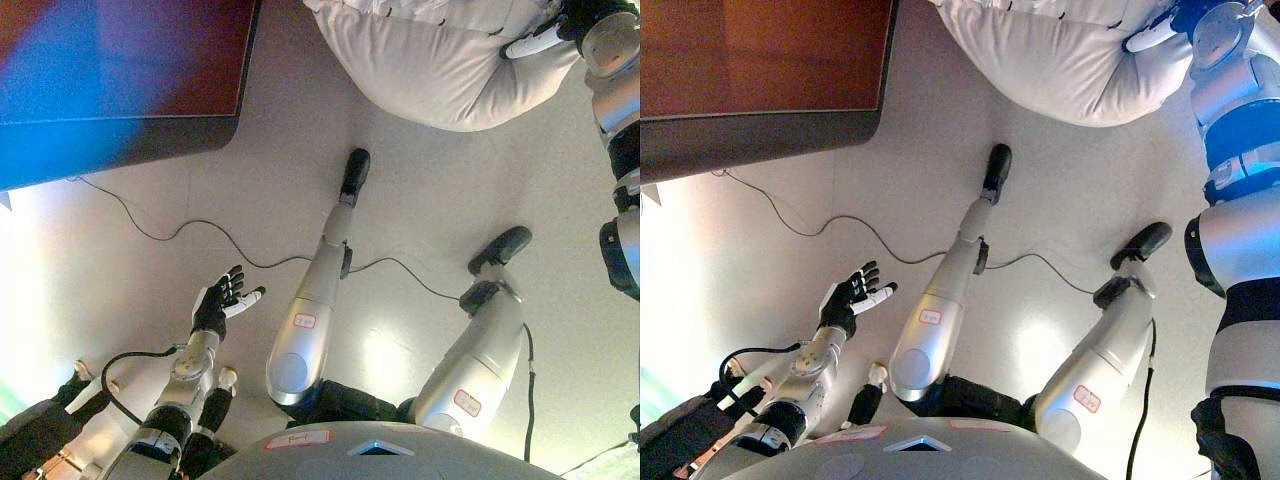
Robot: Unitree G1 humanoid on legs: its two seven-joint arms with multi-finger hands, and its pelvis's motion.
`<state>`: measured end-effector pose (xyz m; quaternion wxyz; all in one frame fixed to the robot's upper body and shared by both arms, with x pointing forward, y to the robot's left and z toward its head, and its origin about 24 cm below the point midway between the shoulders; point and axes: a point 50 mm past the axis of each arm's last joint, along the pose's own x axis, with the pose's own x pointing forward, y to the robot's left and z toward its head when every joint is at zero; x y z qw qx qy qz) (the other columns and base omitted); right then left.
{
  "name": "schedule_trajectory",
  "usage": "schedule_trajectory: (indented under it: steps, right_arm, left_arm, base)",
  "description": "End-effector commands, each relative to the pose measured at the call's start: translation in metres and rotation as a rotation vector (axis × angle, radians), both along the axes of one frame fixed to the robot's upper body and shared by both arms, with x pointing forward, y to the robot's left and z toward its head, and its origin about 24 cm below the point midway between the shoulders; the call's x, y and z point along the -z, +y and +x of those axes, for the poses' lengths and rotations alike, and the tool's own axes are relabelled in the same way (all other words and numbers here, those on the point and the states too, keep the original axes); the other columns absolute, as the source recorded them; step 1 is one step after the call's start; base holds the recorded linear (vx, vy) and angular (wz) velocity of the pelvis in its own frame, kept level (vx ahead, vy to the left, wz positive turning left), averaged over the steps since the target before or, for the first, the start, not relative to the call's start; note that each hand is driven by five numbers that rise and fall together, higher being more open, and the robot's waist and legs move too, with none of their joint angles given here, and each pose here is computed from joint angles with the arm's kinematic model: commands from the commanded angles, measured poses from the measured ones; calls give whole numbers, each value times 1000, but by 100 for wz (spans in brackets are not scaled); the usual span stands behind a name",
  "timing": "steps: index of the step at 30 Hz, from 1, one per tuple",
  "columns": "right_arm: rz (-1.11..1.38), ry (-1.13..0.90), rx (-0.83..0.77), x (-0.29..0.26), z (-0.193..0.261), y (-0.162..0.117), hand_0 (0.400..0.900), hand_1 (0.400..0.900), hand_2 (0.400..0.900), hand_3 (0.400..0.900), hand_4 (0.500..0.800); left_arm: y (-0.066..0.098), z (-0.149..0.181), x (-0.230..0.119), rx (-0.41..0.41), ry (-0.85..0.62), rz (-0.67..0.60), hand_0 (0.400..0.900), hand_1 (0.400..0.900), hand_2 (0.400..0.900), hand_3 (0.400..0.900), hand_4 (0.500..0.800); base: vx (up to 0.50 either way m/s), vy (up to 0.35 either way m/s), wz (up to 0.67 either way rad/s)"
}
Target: Pick up the pillow and put it on the sofa.
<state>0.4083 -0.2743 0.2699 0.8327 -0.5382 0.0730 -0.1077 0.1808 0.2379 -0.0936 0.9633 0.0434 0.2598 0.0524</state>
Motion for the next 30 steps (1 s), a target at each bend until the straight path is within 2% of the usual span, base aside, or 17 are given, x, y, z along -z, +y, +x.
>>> schedule_trajectory:
  steps: [1,6,12,19,23,30]
  right_arm:
    - [-135,-121,-113,-64,-12,3,400,400,400,400,500]
    - [-98,-5,-229,-49,-12,10,400,400,400,400,500]
    - [-8,117,-371,-24,-14,20,400,400,400,400,500]
    - [89,272,-535,11,-21,35,400,400,400,400,500]
    - [144,295,-606,15,-25,43,400,400,400,400,500]
    - [260,302,-720,15,-29,53,400,400,400,400,500]
  left_arm:
    - [20,-48,12,-36,118,32,900,900,900,900,800]
    - [25,-46,9,-15,117,57,900,900,900,900,800]
    - [39,-41,4,-20,124,106,900,900,900,900,800]
    - [66,-58,6,-48,232,199,900,900,900,900,800]
    - [79,-62,5,-54,272,242,900,900,900,900,800]
    - [86,-76,9,-38,346,291,900,900,900,900,800]
  base:
    - [11,-6,-6]
    - [27,-32,-8]
    - [50,-79,-5]
    - [164,-83,-2]
    - [167,-104,6]
    - [151,-82,6]
